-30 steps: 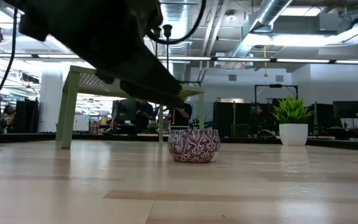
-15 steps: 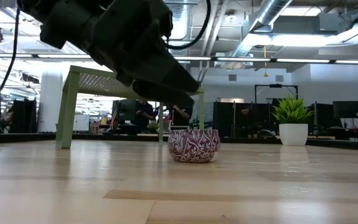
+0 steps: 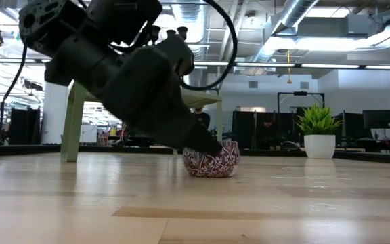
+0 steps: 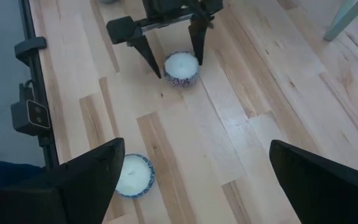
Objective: Pick & Place candle stick holders
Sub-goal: Put the red patterned scented candle on the shelf
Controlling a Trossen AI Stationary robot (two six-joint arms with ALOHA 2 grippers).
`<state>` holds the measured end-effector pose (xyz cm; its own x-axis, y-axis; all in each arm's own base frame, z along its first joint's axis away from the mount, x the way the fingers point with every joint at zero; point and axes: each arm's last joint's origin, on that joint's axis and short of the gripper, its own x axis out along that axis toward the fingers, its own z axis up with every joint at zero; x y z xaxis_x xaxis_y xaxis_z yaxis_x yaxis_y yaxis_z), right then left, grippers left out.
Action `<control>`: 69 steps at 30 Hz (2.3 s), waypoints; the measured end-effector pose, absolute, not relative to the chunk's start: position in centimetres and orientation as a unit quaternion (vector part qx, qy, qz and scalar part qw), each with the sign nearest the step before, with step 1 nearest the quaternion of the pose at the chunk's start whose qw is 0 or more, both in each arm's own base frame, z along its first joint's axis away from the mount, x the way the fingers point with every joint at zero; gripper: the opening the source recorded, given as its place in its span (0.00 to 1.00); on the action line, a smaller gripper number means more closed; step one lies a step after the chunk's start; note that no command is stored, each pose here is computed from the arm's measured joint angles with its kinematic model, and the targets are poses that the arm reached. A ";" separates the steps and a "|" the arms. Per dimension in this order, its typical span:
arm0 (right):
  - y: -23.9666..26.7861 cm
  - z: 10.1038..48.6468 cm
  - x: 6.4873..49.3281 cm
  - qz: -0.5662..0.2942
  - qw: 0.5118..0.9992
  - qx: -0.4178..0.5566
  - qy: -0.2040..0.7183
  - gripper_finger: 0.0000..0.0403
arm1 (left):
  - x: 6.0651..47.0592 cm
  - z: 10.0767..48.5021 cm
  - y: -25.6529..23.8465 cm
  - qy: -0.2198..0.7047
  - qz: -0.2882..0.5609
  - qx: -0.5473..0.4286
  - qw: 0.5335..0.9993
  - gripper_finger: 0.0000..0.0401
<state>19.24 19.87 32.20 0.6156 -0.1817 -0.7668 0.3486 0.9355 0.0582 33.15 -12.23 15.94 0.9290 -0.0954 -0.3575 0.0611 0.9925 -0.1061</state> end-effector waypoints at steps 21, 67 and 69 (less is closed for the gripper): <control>19.8 32.2 19.3 -0.150 0.893 0.102 0.412 0.97 | 33.5 14.7 -12.2 0.183 -0.010 -0.041 0.982 0.77; 18.8 29.0 20.9 -0.161 0.888 0.101 0.419 0.97 | 29.8 25.2 -9.2 0.114 -0.039 -0.092 0.988 0.71; 18.8 29.0 20.9 -0.161 0.888 0.102 0.419 0.97 | 29.9 25.1 -8.7 0.117 -0.033 -0.087 0.989 0.71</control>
